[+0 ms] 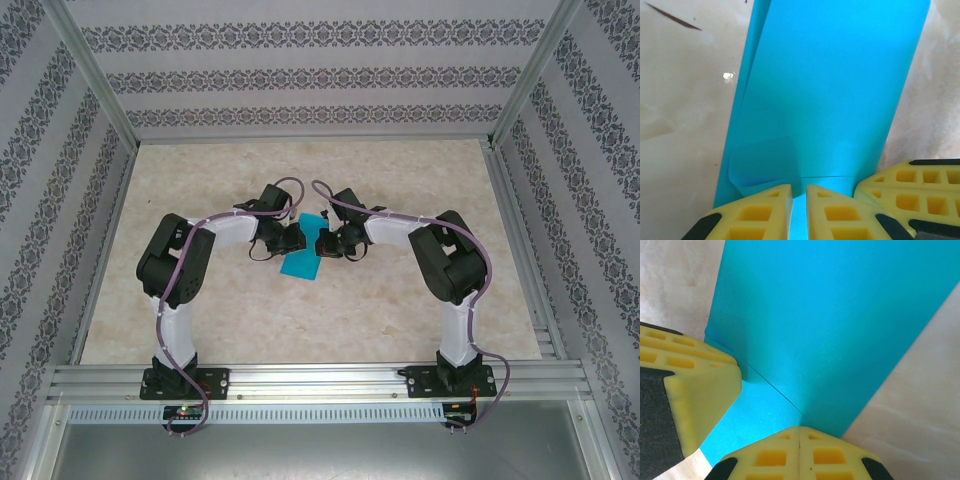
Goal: Fold a paper plane with a square sheet of paper (pick it up from the middle)
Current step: Fold the triangle a second time at the center of the table.
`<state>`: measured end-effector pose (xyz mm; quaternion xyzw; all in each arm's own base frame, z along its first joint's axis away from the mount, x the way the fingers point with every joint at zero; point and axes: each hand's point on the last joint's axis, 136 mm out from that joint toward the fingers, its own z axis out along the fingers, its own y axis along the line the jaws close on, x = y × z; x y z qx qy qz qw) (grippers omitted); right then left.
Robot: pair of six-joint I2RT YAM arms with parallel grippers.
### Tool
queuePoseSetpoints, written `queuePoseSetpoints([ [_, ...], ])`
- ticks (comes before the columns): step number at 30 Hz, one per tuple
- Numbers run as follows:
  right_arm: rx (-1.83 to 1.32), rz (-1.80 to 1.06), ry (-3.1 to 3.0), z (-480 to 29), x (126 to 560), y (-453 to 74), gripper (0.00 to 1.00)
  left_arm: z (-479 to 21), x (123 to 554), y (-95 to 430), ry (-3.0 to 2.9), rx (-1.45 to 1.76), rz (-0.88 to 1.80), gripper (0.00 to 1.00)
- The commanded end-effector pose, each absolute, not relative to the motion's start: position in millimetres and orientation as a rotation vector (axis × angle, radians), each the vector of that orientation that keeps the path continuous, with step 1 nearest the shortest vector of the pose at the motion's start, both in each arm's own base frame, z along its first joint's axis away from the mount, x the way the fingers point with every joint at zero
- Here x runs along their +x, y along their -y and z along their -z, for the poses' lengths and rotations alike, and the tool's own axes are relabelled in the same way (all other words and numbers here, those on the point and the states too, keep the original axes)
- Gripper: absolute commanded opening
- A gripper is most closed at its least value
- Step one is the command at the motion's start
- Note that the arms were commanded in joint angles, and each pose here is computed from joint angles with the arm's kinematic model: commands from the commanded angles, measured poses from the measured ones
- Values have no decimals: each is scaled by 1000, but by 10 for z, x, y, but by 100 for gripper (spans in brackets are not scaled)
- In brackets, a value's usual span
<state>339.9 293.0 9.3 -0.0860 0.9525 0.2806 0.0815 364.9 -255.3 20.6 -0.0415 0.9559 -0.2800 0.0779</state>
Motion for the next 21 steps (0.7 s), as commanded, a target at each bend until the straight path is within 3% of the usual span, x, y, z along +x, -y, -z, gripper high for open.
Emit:
queuePoseSetpoints([
  [1, -183, -399, -3161, 681, 2917, -2204, 6, -26, 3609, 2331, -2911, -159, 759, 17],
  [21, -217, -228, -3184, 793, 2881, -1953, 6, -7, 3881, 2034, -2908, -239, 609, 17],
])
